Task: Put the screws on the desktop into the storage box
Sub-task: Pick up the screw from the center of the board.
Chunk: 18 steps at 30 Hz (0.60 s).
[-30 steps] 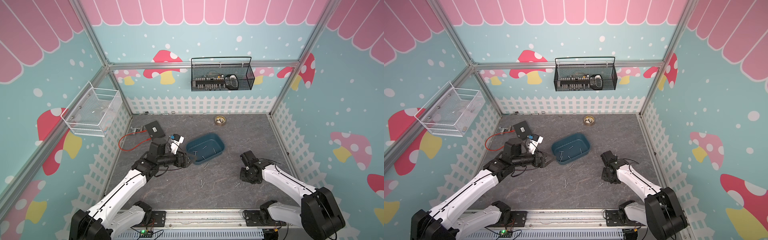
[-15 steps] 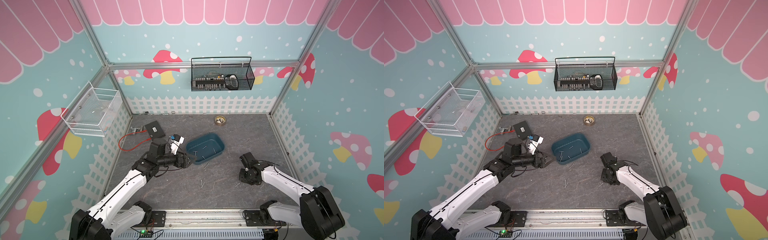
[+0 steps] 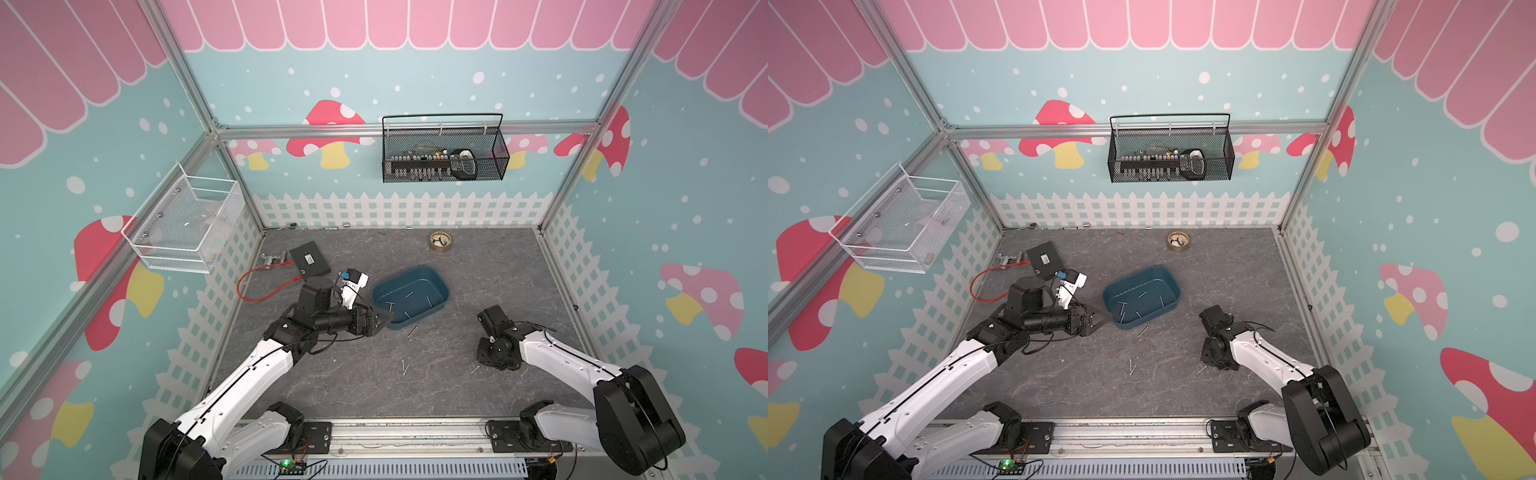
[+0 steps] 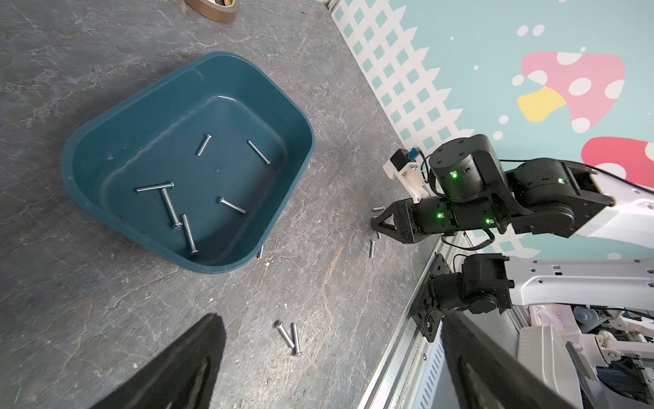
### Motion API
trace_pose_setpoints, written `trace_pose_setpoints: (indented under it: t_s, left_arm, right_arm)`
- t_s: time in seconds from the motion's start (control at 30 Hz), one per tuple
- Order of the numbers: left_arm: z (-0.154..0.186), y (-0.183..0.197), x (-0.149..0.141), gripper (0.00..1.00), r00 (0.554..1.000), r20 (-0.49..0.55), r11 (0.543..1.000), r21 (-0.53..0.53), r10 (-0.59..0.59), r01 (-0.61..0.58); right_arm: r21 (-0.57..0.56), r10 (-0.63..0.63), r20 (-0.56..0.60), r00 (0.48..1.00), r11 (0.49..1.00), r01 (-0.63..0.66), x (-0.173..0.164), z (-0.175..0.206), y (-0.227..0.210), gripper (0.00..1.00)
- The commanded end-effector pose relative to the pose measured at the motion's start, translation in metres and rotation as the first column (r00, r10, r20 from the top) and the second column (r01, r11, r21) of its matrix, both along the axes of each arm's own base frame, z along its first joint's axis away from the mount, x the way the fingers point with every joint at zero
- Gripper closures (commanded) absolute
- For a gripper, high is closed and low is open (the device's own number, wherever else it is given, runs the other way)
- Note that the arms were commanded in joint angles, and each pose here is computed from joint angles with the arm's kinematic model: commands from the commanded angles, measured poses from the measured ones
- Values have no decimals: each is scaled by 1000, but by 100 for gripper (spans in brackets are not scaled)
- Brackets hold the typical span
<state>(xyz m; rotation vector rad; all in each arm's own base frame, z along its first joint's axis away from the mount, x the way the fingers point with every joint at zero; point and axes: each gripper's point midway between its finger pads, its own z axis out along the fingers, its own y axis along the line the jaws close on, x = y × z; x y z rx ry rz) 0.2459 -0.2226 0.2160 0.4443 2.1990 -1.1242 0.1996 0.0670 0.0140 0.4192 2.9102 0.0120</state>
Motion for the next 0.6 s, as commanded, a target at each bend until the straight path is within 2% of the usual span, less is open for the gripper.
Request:
trace_pose_setpoints:
  t_s: [0.0, 0.2, 0.57]
  left_arm:
    - [0, 0, 0, 1, 1000, 7, 1000, -11, 0, 0]
    - [0, 6, 6, 1, 1000, 9, 1000, -12, 24, -24]
    - [-5, 9, 9, 1, 999, -3, 999, 0, 41, -41]
  right_arm:
    - [-34, -3, -58, 998, 999, 1, -14, -16, -5, 85]
    - [-49, 20, -36, 999, 999, -22, -5, -12, 1, 93]
    - [-66, 121, 44, 992, 991, -118, 30, 16, 24, 99]
